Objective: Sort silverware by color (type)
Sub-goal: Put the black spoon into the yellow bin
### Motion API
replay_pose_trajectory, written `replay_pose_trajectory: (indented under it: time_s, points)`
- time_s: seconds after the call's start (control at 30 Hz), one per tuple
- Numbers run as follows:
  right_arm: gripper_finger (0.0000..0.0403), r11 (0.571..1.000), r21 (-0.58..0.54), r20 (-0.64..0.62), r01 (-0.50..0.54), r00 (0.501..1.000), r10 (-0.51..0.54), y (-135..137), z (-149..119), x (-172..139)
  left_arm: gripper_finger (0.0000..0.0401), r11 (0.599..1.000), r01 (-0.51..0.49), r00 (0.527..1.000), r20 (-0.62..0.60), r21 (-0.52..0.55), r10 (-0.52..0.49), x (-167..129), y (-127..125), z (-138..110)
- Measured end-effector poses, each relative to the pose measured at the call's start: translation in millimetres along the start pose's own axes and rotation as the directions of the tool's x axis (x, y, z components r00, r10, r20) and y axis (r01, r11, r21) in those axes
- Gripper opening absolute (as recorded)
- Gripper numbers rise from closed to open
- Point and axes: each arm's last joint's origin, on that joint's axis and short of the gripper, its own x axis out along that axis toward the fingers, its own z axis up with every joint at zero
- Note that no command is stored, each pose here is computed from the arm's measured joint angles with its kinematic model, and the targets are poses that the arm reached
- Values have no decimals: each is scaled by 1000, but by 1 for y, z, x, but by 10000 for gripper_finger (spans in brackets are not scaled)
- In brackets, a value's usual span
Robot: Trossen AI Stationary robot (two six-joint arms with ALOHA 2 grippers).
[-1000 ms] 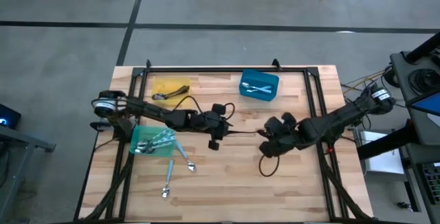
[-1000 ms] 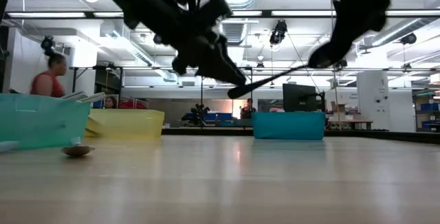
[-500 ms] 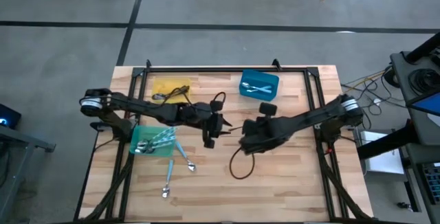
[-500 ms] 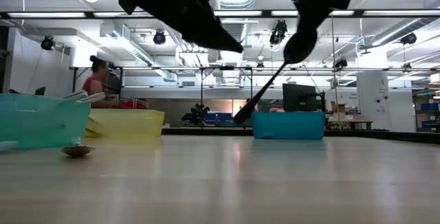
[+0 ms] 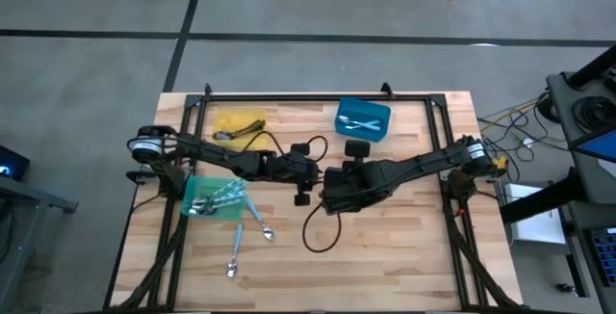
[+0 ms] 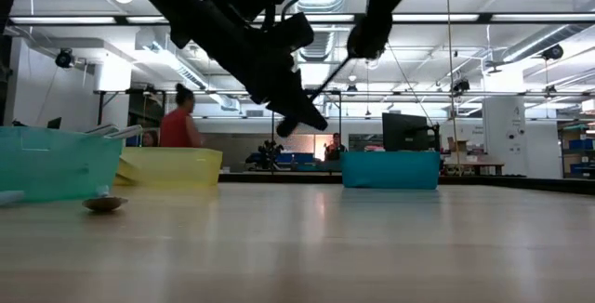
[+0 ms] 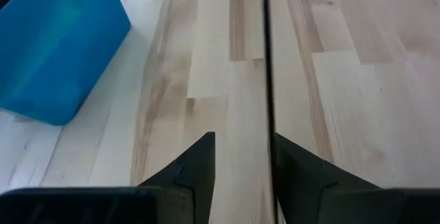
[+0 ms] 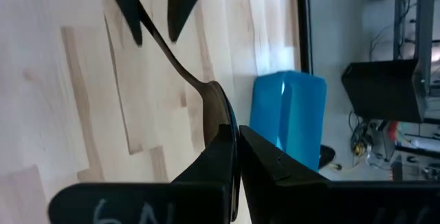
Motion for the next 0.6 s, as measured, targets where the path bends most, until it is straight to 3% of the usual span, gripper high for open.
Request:
replay_pose_trajectory:
  time_s: [0.13, 0.3, 0.6]
  points:
    - [8, 1000, 0, 37, -7, 999, 7, -6, 5, -9, 99, 1000, -1, 1000, 5, -2, 1, 4, -1, -1]
    - [8, 1000, -13, 56, -8, 998, 9, -9, 7, -12, 13, 1000, -5, 998, 55, -17, 6, 1, -1, 5]
    - [24, 999, 49, 86, -22, 996, 18, -11, 12, -10, 0, 1000, -4, 980, 197, 29, -2, -4, -11, 20]
